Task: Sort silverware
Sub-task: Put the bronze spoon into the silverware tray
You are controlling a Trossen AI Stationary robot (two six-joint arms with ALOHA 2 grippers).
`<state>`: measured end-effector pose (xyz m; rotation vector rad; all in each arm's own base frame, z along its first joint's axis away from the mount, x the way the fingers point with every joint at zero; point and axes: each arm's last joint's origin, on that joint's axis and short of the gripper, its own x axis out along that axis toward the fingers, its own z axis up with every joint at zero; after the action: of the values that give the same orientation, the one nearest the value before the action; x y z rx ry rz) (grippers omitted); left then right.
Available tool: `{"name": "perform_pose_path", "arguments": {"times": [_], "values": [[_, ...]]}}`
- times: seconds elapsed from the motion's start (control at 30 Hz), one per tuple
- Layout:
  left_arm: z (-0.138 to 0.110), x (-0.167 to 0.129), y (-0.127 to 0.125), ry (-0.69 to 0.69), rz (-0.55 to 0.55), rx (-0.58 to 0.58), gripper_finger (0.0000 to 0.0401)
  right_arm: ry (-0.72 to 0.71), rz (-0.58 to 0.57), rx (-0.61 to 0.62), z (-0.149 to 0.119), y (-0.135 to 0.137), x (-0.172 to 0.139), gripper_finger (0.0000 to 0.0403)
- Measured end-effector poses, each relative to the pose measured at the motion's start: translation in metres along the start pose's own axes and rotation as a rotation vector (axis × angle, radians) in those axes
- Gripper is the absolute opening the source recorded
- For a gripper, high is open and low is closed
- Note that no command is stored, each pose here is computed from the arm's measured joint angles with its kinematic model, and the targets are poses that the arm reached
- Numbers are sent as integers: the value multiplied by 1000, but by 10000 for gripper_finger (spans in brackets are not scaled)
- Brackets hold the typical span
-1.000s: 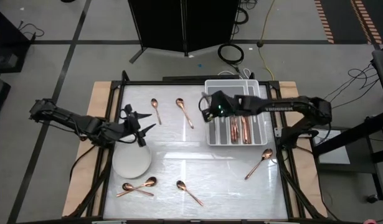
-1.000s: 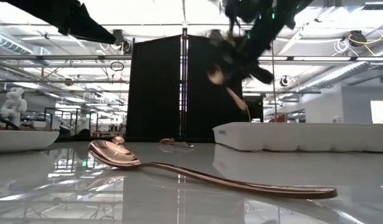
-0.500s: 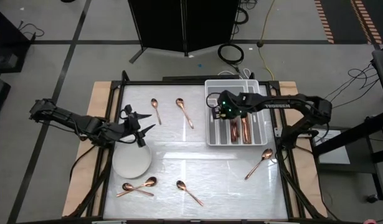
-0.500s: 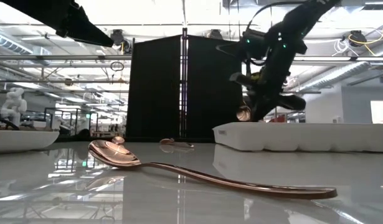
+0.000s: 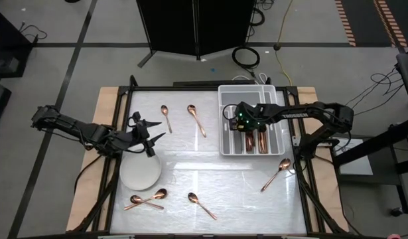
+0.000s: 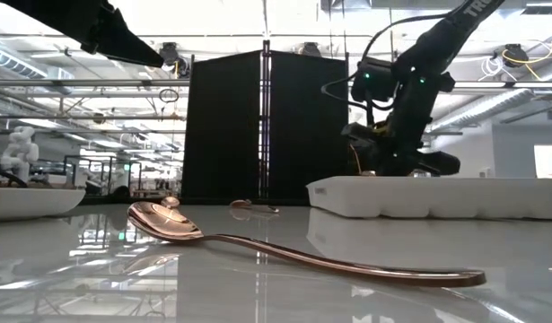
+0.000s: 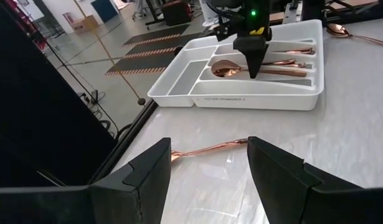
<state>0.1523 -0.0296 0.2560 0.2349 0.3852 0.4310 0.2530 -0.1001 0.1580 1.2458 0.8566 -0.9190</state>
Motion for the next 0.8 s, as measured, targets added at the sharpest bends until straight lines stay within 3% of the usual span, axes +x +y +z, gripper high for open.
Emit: {"name": "perform_pose_path", "arguments": {"times": [0.43,0.6,0.8], "values": [[0,0,0,0,0,0,212,-22,33,34,5,2,0,56],[0,0,0,1,0,1,212,-45,40,-51,15,4,-9,69],[0,0,-2,1,-70,2,212,-144,141,-198,24,40,-37,70]]}}
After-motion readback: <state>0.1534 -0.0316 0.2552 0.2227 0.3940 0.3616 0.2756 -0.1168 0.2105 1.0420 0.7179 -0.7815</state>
